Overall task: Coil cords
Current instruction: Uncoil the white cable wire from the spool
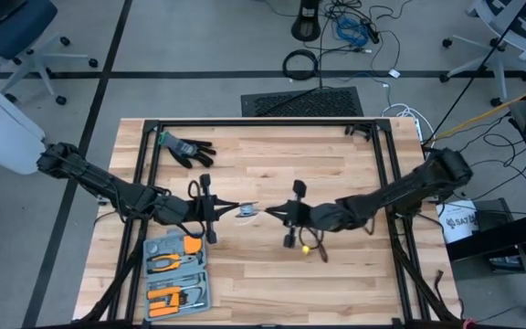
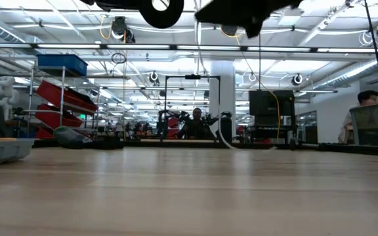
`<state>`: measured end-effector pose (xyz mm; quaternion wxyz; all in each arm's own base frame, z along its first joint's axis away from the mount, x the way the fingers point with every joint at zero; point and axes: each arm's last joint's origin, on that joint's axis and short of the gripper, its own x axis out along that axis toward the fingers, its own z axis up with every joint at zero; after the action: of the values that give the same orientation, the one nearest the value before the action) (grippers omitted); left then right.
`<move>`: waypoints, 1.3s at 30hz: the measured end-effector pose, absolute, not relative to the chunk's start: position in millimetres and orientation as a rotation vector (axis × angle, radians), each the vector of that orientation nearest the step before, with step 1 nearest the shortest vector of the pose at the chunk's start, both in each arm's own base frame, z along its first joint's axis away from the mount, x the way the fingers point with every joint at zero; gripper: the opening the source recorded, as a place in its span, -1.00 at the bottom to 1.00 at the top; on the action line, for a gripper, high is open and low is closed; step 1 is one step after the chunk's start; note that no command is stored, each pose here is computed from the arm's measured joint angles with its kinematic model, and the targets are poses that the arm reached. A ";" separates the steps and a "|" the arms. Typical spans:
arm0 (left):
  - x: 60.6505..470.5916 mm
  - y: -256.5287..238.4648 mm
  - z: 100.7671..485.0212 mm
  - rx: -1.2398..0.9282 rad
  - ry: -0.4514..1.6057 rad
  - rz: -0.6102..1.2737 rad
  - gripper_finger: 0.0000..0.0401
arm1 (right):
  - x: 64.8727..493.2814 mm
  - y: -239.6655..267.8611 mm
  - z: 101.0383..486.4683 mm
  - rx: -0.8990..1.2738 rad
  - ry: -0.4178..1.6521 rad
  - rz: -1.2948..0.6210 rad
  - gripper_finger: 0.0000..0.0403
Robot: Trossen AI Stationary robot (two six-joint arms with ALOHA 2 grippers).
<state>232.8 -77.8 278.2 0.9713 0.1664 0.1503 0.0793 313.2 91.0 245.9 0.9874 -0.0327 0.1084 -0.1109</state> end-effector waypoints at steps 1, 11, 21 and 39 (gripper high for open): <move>232.8 -77.7 278.2 0.336 0.304 0.162 -1.00 | 309.2 92.6 251.9 -0.064 0.205 -0.214 -1.00; 232.6 -75.8 279.3 0.342 0.299 0.234 -1.00 | 300.4 109.1 275.6 -0.016 0.052 -0.083 -1.00; 231.6 -71.3 281.9 0.349 0.285 0.407 -1.00 | 314.8 112.3 253.7 -0.015 0.089 -0.037 -1.00; 235.6 -76.8 293.8 0.235 0.153 0.259 -1.00 | 322.2 80.1 202.3 -0.059 0.475 -0.166 -1.00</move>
<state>235.6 -76.8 293.8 0.9819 0.1167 0.0758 0.1286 322.2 80.1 202.3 0.9682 -0.0291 0.2347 -0.0820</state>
